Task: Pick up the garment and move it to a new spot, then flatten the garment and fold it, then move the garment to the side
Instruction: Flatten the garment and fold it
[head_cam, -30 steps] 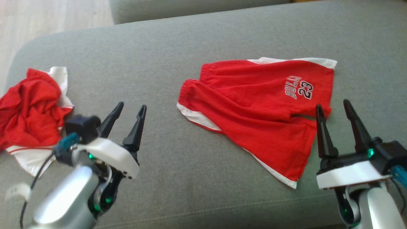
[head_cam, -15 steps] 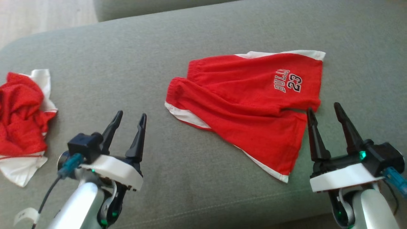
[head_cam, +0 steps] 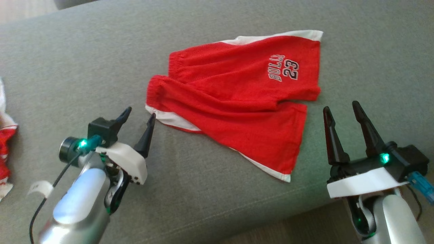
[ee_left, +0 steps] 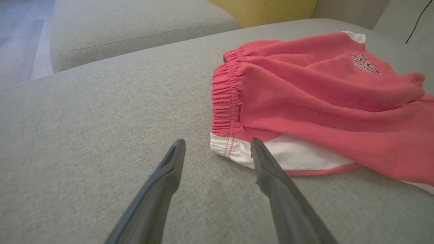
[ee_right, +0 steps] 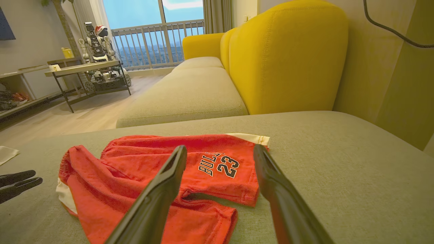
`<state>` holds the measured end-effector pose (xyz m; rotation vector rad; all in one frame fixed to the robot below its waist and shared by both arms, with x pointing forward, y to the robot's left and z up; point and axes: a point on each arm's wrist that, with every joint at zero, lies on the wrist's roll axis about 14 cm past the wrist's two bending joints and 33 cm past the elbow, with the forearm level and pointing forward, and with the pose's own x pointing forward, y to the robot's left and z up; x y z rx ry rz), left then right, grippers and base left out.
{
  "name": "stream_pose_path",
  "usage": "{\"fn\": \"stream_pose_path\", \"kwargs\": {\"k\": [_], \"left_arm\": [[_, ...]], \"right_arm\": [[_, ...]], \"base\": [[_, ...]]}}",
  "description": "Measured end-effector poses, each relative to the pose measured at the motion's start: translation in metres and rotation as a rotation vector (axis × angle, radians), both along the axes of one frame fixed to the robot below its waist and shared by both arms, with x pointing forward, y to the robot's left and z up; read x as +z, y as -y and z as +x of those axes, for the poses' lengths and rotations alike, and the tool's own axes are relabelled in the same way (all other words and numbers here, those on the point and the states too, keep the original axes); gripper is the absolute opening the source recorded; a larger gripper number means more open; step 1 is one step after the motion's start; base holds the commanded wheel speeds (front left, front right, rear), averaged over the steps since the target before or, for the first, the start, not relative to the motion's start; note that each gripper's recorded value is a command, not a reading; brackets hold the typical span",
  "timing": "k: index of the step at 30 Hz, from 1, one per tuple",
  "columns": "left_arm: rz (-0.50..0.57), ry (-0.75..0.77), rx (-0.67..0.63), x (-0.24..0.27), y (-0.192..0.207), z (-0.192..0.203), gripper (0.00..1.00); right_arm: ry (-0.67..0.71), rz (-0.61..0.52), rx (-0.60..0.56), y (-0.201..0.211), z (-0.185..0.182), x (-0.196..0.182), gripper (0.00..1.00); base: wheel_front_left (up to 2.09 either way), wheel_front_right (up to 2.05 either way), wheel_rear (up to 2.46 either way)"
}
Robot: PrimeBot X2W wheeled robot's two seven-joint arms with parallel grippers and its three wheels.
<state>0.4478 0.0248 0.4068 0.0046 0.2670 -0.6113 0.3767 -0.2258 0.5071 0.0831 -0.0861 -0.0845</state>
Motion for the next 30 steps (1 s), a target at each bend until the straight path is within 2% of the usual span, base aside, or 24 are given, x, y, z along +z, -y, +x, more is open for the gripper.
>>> {"fn": "stream_pose_path", "kwargs": {"k": [8,21,22,23,24,25,30], "left_arm": [[0.04,-0.061,-0.07,-0.026,0.017,0.001,1.0],[0.038,-0.069,-0.079,-0.03,0.02,0.008,1.0],[0.039,-0.069,-0.079,-0.03,0.02,0.008,0.83],[0.039,-0.07,-0.081,-0.03,0.02,0.008,0.41],[0.039,-0.072,-0.084,-0.03,0.02,0.008,0.17],[0.037,-0.069,-0.083,-0.03,0.019,0.008,0.0],[0.027,-0.059,-0.087,-0.026,0.019,0.008,0.0]], "right_arm": [[-0.013,-0.007,-0.047,0.015,-0.006,-0.002,1.0],[-0.021,-0.009,-0.056,0.018,-0.007,-0.005,1.0],[-0.023,-0.009,-0.056,0.018,-0.007,-0.005,1.0],[-0.025,-0.009,-0.055,0.017,-0.007,-0.006,1.0],[-0.026,-0.008,-0.054,0.017,-0.007,-0.006,1.0],[-0.026,-0.008,-0.054,0.017,-0.007,-0.006,1.0],[-0.032,-0.005,-0.049,0.015,-0.006,-0.009,1.0]], "base": [[0.0,0.0,0.0],[0.0,0.0,0.0],[0.0,0.0,0.0],[0.0,0.0,0.0],[0.0,0.0,0.0],[0.0,0.0,0.0],[0.0,0.0,0.0]]}}
